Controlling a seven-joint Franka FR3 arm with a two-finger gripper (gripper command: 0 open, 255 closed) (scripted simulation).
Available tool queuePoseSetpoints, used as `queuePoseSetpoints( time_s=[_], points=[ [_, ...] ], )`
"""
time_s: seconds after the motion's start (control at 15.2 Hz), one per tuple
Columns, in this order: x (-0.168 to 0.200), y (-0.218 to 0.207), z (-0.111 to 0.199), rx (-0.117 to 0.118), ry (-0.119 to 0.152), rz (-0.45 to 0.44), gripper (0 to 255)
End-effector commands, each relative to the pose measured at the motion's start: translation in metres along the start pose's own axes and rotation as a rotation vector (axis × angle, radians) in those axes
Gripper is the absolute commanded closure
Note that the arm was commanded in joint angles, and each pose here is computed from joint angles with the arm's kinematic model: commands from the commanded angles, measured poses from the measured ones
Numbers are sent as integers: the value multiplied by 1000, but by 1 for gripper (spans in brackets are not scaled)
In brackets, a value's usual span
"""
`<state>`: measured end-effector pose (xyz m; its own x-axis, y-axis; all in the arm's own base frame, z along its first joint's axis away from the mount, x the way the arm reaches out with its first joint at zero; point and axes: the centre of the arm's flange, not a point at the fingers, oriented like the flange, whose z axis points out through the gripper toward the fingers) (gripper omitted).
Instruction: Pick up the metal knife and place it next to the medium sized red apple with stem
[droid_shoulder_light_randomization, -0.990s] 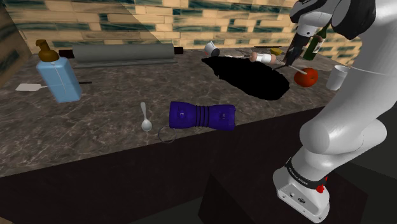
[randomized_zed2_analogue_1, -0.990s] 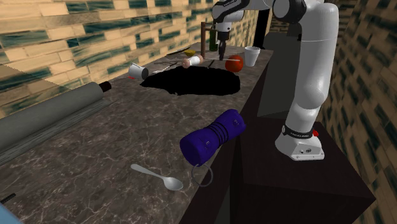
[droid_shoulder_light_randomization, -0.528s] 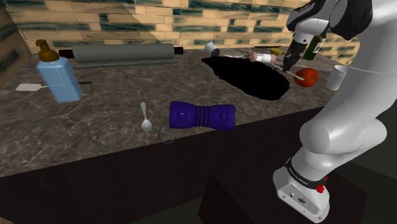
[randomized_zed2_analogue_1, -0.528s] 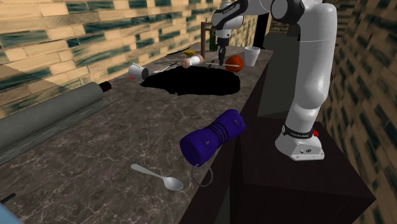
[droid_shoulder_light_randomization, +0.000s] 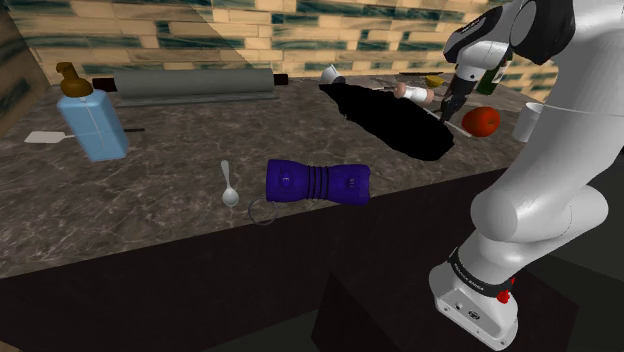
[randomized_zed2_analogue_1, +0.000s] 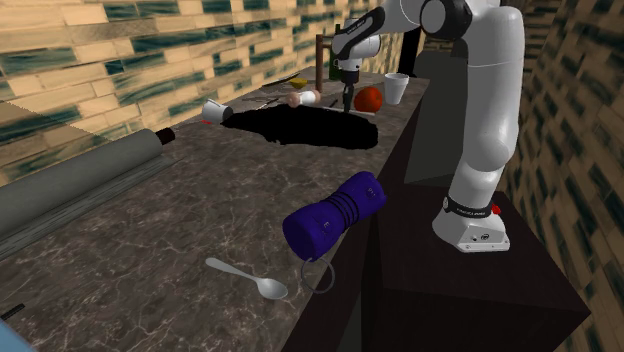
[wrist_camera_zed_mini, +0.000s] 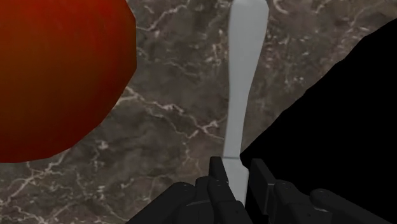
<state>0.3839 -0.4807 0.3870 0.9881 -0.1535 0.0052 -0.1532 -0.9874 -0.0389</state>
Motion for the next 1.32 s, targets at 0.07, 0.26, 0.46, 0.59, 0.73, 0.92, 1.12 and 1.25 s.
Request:
queuePoseSetpoints(
  time_s=[0.07,0.26,0.46,0.59,0.73,0.92,1.12,1.25],
  points=[
    [1,-1,16,1,-1,-1,255],
    [0,0,33,1,-1,-1,255],
    [0,0,33,1,-1,-1,255],
    [0,0,33,1,-1,-1,255],
    [0,0,33,1,-1,-1,255],
    [-3,-1,35,1,-1,-1,0],
    [-4,-3,36,1,-2,-1,0],
    [0,0,20,1,-1,-1,0]
  ],
)
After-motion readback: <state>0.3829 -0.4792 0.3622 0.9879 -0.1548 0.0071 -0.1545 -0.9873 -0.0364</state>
